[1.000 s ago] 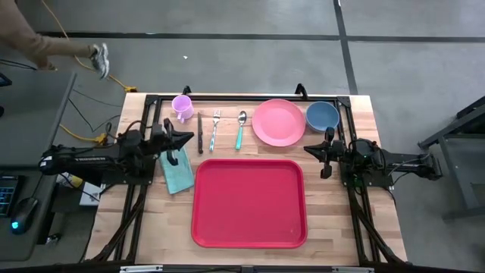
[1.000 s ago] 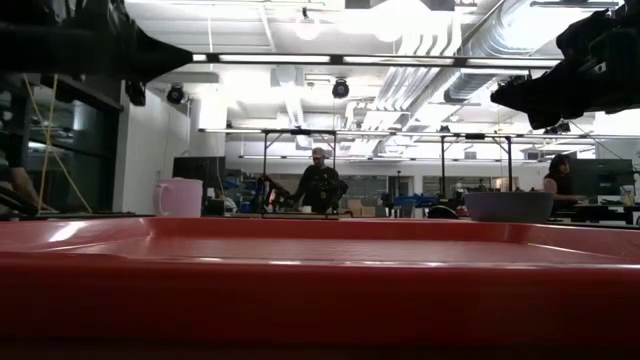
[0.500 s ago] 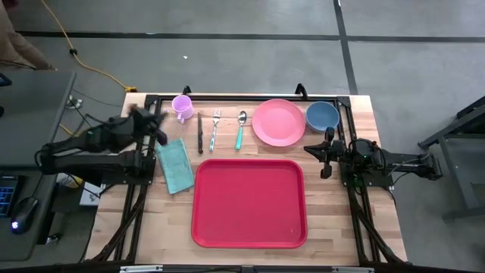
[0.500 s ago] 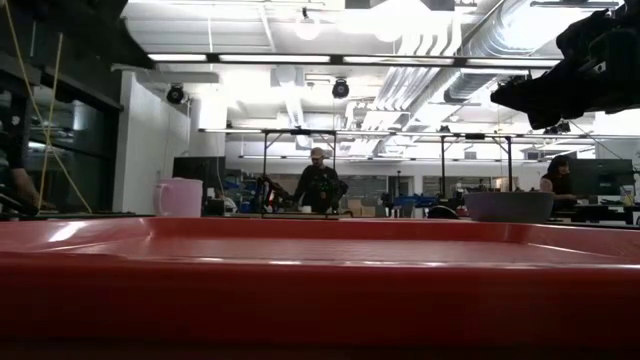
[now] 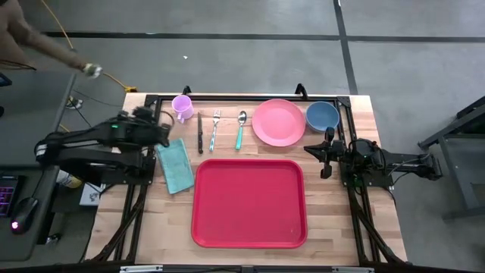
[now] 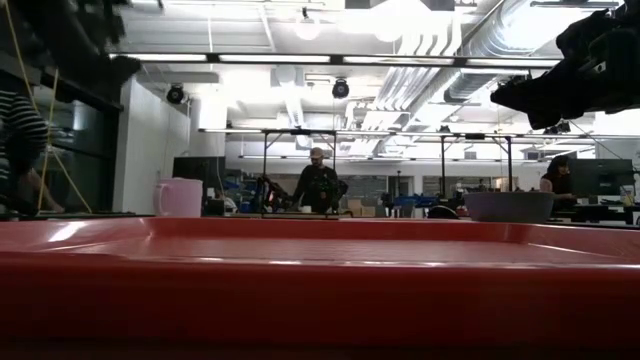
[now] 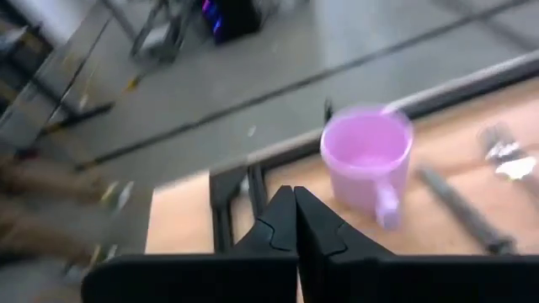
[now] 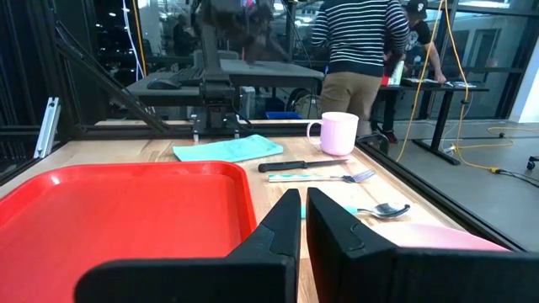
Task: Set up tray
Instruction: Put the purple mug on the red tray
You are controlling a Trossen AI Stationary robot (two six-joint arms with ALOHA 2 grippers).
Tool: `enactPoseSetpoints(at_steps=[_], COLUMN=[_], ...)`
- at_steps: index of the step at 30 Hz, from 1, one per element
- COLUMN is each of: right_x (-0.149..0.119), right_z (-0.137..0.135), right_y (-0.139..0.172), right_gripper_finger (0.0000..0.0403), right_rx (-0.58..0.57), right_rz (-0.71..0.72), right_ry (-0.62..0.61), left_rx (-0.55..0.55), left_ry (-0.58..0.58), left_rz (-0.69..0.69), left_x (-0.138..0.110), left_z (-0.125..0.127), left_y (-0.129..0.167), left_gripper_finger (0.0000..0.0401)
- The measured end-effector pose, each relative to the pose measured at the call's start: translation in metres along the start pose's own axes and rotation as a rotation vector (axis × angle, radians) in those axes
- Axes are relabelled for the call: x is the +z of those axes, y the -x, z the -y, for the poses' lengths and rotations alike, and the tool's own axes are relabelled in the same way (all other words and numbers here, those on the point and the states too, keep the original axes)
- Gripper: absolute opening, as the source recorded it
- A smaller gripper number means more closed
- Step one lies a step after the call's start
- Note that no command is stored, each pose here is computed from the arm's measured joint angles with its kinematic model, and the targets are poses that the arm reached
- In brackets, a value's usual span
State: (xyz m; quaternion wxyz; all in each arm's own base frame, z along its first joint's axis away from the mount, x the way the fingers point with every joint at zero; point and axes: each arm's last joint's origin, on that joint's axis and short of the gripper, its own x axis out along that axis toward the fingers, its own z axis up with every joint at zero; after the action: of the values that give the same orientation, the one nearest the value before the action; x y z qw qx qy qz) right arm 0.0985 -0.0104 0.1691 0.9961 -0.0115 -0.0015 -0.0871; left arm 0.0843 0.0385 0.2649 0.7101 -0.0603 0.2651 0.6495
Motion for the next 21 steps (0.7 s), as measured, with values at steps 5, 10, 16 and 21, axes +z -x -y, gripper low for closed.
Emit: enactPoseSetpoints(at_steps=[5,10,16,21], right_x=[0.0,0.0,0.0,0.0], right_z=[0.0,0.0,0.0,0.0], right_y=[0.0,0.0,0.0,0.0], right_gripper_finger=[0.0,0.0,0.0,0.0], right_rx=[0.0,0.0,0.0,0.0], right_rz=[0.0,0.0,0.0,0.0], right_ry=[0.0,0.0,-0.017,-0.088], left_rx=[0.048,0.05,-0.009,-0.02], left_ry=[0.049,0.158,0.196,0.124], left_rz=[-0.113,-0.157,-0.262,-0.263], left_x=[-0.018,-0.023,-0.022,-0.017], left_z=[0.032,0.056,0.072,0.075], left_y=[-0.017,-0.026,-0.037,-0.046], left_gripper_finger=[0.0022,0.0064,0.0101,0.0151])
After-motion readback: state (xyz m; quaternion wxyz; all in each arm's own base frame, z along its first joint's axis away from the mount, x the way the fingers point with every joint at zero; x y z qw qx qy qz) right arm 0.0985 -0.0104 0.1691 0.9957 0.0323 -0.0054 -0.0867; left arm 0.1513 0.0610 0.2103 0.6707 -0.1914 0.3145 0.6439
